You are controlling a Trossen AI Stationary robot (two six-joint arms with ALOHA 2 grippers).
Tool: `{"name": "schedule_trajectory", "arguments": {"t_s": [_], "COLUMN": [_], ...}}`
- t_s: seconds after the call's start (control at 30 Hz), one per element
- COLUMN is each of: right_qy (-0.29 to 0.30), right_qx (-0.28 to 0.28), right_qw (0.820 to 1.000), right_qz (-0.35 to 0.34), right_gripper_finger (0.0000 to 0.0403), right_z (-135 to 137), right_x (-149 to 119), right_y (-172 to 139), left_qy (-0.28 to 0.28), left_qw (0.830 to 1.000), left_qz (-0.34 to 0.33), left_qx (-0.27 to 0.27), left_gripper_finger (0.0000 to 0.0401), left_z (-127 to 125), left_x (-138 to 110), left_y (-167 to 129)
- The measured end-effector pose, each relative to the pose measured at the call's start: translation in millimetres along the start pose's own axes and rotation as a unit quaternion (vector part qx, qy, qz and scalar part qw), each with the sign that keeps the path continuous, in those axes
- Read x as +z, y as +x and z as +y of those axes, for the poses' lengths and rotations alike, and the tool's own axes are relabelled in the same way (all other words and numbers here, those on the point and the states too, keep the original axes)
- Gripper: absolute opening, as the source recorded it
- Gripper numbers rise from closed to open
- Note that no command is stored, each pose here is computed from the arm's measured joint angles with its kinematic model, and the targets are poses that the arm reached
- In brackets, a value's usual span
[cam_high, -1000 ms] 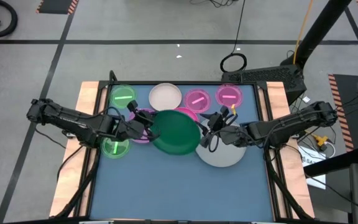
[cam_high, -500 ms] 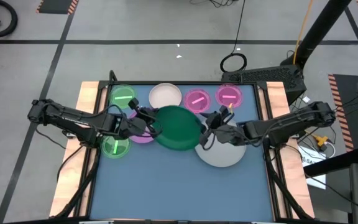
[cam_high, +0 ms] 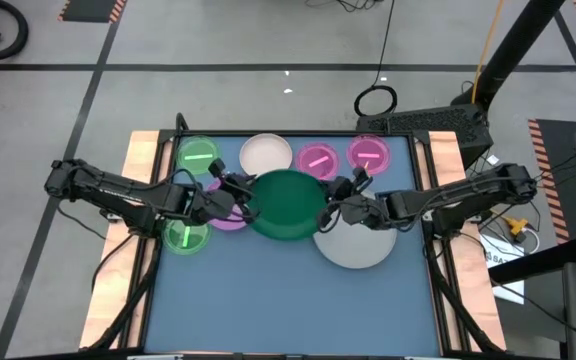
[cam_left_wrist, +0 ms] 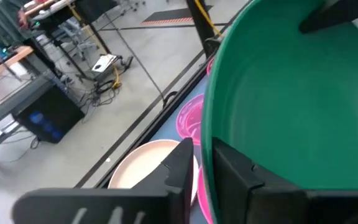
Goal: Stack plastic plates
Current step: Stack the green plate on top of the gray plate
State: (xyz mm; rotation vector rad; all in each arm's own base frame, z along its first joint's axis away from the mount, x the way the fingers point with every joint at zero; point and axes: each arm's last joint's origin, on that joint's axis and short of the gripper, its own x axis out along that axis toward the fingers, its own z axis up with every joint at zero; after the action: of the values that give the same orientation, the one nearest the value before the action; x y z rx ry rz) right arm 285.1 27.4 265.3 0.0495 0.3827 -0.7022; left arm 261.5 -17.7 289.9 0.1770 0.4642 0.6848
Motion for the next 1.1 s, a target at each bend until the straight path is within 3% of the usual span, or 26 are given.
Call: {"name": "schedule_trajectory", "arguments": {"t_s": [0.2,0.33,0.63,0.87,1.1], "right_qy": [0.014,0.033,0.068,0.105,0.142], "right_qx": [0.038,0.058,0.11,0.06,0.031], "right_qw": [0.999,0.997,0.978,0.951,0.937], "right_qz": [0.017,0.031,0.166,0.285,0.318], "right_gripper_finger": [0.0007,0.0006,0.0004,0.0003,0.0003], "right_z": [-1.2,-6.6,-49.6,-100.1,-130.2], "right_x": [0.3,2.6,0.1,-8.1,-16.4], "right_y": [2.2,2.1,-7.8,-24.6,-34.0], "left_qy": [0.034,0.064,0.144,0.153,0.148], "left_qw": [0.998,0.997,0.989,0.988,0.988], "left_qz": [-0.008,-0.012,-0.016,-0.005,0.014], "left_qx": [-0.046,-0.045,-0.036,-0.026,-0.027], "left_gripper_finger": [0.0106,0.015,0.0249,0.0262,0.0262], "left_z": [-0.5,1.9,6.1,10.8,11.9], "left_x": [7.7,15.4,24.0,22.7,18.2], "left_y": [-1.5,-3.9,-6.3,-2.0,-1.4]}}
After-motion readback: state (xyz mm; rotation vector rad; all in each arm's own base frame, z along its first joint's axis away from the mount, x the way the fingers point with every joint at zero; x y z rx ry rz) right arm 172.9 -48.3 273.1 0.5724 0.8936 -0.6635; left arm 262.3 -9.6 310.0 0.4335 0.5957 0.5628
